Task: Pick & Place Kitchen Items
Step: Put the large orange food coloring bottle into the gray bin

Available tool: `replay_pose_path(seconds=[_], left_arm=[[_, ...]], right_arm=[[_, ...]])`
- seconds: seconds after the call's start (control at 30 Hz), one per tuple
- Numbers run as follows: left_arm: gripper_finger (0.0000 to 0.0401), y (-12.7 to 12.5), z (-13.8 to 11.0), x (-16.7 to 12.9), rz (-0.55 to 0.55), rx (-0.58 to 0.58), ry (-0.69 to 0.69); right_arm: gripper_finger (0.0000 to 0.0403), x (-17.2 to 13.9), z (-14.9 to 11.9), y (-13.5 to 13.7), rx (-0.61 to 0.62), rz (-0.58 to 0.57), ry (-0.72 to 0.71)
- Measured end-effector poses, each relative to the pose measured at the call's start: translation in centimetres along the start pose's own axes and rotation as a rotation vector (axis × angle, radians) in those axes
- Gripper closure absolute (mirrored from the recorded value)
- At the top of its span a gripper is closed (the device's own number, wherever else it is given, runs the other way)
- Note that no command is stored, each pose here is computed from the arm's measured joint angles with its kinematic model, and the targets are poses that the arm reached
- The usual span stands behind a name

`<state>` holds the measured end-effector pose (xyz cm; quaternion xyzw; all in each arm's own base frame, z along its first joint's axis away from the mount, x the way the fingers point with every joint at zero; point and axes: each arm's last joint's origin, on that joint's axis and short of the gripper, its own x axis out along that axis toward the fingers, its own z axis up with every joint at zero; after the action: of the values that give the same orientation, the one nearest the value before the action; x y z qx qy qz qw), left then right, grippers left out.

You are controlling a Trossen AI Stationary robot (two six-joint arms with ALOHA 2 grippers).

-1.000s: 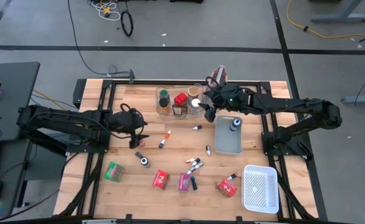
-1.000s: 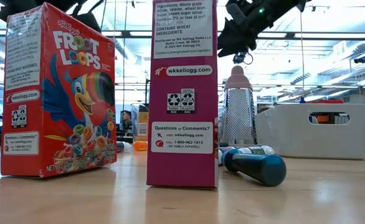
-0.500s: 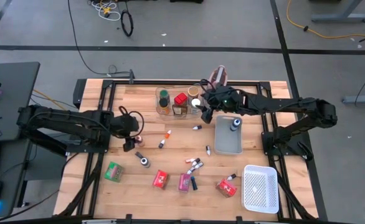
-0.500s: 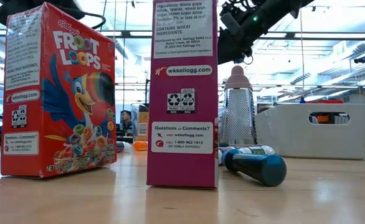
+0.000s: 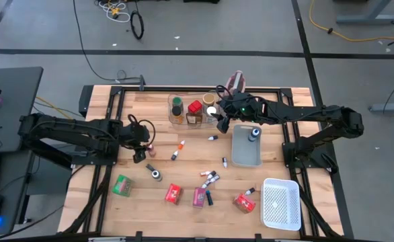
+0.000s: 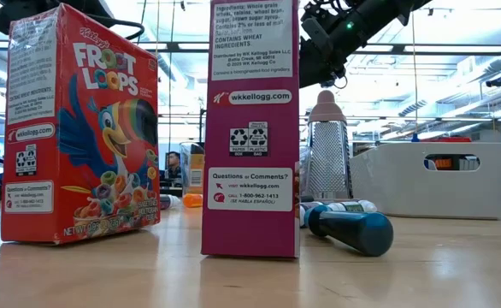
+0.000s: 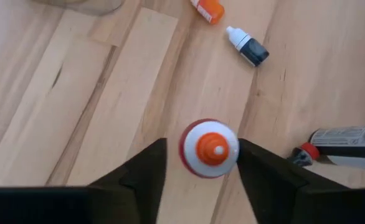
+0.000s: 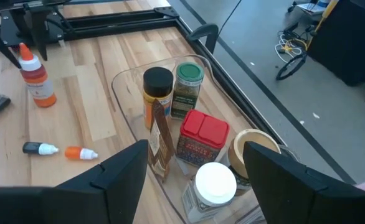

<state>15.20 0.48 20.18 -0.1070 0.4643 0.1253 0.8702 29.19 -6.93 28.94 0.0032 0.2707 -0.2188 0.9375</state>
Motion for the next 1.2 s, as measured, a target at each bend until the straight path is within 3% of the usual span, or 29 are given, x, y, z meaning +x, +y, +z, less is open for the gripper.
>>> replay_pose_path(seconds=[0.17,0.43,0.6,0.77,0.97,1.07,1.2], left_arm=[[0.0277,-0.2,0.5,0.0,-0.016,0.039,-0.051],[0.0279,-0.4,1.5,-0.1,-0.04,0.059,-0.156],[0.0269,-0.8,2.9,-0.5,-0.077,0.071,-0.308],[0.0279,-1.3,4.6,-1.2,-0.105,0.127,-0.497],[0.0277,-1.6,5.8,-2.1,-0.106,0.196,-0.659],[0.0274,-1.6,6.0,-2.2,-0.102,0.206,-0.684],[0.0278,-1.5,6.0,-2.2,-0.067,0.186,-0.687]], right_arm=[[0.0128,0.0,0.0,0.0,0.0,0.0,0.001],[0.0128,0.0,0.0,0.0,0.001,0.0,0.0],[0.0128,0.2,0.0,0.1,0.056,0.004,-0.002],[0.0128,1.6,0.0,0.9,0.03,0.164,-0.03],[0.0128,5.3,0.8,3.7,-0.003,0.456,-0.255],[0.0128,7.2,0.3,5.4,-0.058,0.494,-0.348],[0.0134,9.7,0.5,7.4,-0.083,0.519,-0.355]])
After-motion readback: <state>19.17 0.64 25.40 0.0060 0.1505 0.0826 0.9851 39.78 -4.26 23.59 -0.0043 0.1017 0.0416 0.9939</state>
